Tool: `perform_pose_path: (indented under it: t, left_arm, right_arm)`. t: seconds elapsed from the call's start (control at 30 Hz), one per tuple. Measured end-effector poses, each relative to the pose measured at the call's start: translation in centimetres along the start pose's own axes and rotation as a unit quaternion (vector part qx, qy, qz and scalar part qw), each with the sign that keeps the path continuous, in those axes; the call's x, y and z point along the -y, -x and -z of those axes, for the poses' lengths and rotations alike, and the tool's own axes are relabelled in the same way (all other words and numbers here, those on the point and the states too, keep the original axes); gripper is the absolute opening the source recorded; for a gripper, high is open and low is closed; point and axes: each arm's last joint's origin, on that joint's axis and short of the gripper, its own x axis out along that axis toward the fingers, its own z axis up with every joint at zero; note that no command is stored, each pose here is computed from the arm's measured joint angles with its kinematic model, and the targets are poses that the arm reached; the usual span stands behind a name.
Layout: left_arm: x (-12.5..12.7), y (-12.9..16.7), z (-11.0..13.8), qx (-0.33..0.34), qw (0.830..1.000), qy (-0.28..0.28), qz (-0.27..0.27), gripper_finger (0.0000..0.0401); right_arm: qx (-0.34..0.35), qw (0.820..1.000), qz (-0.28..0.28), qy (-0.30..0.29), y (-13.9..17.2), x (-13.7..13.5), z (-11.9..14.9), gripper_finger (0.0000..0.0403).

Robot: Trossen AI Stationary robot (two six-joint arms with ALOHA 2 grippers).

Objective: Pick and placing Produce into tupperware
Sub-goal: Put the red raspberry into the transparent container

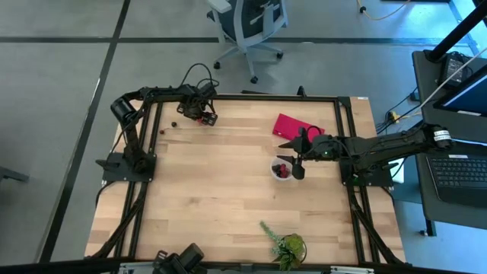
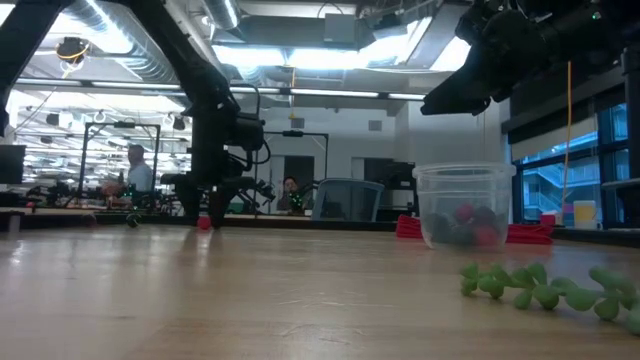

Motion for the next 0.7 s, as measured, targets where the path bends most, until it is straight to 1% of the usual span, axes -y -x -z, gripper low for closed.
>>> perform_pose_path:
  t: [0.47,0.7]
  left_arm:
    - [-0.02,0.01,0.08,-0.004,1.000,-0.002,-0.002,0.0162]
    - [0.04,0.01,-0.07,0.004,0.999,-0.052,0.001,0.0107]
  right_arm:
    - [-0.001,1.000,0.000,0.000,0.00,0.00,0.03,0.0187]
    - [-0.001,1.000,0.000,-0.003,0.00,0.00,0.03,0.0187]
